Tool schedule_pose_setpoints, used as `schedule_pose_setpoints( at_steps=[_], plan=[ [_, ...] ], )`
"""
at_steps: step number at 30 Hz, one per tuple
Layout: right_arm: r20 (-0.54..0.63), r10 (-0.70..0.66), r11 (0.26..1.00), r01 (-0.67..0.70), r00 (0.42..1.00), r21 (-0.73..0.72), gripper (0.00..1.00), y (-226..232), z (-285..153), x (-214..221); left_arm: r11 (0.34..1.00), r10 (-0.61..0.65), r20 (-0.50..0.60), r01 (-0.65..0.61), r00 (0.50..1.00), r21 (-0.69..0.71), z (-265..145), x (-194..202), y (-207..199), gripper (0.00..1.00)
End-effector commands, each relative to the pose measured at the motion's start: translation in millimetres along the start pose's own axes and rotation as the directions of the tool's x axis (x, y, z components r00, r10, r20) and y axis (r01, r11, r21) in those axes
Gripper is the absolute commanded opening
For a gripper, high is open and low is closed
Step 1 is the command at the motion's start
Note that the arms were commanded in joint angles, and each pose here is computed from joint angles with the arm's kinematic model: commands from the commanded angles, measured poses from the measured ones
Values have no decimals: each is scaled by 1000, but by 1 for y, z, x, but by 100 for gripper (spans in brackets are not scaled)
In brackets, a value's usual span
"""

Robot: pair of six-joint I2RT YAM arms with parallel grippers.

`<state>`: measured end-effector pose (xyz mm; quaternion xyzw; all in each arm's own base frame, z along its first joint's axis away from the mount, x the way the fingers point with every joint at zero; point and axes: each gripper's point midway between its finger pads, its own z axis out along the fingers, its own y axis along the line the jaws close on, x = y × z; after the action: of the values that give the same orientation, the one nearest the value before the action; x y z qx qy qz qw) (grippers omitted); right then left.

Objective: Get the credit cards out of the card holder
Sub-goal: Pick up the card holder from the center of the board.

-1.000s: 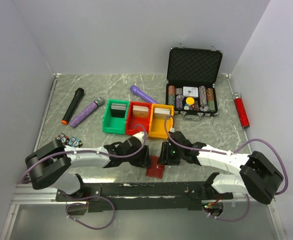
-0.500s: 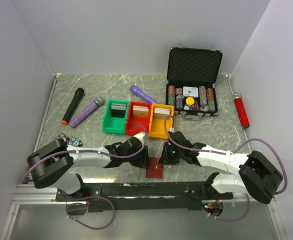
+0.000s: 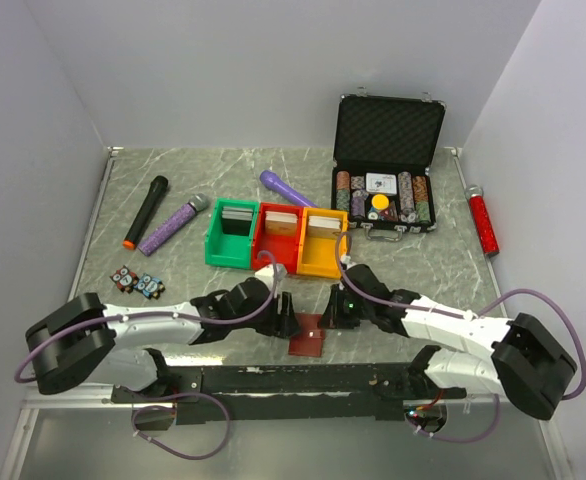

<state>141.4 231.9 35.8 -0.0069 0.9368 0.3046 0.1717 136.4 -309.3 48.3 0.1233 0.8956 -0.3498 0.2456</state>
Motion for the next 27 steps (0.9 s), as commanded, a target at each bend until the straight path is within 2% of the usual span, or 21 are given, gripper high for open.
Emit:
schedule_pose_setpoints(
  at_steps=[1,11,21,27],
  plan=[
    [32,-35,996,38,999,-76,0,16,-5,-5,997,0,80,-6,997,77,-8,-17,-19,71],
    [103,-94,954,119,990,-275,0,65,-31,-23,978,-28,233,-22,972,210,-45,-45,-42,86],
    [156,-143,904,193,977,-381,0,100,-61,-42,946,-133,398,-4,908,325,-84,-66,-29,89],
    [199,-204,855,274,959,-441,0,130,-93,-54,890,-192,486,-57,853,453,-112,-79,-37,90]
  ],
)
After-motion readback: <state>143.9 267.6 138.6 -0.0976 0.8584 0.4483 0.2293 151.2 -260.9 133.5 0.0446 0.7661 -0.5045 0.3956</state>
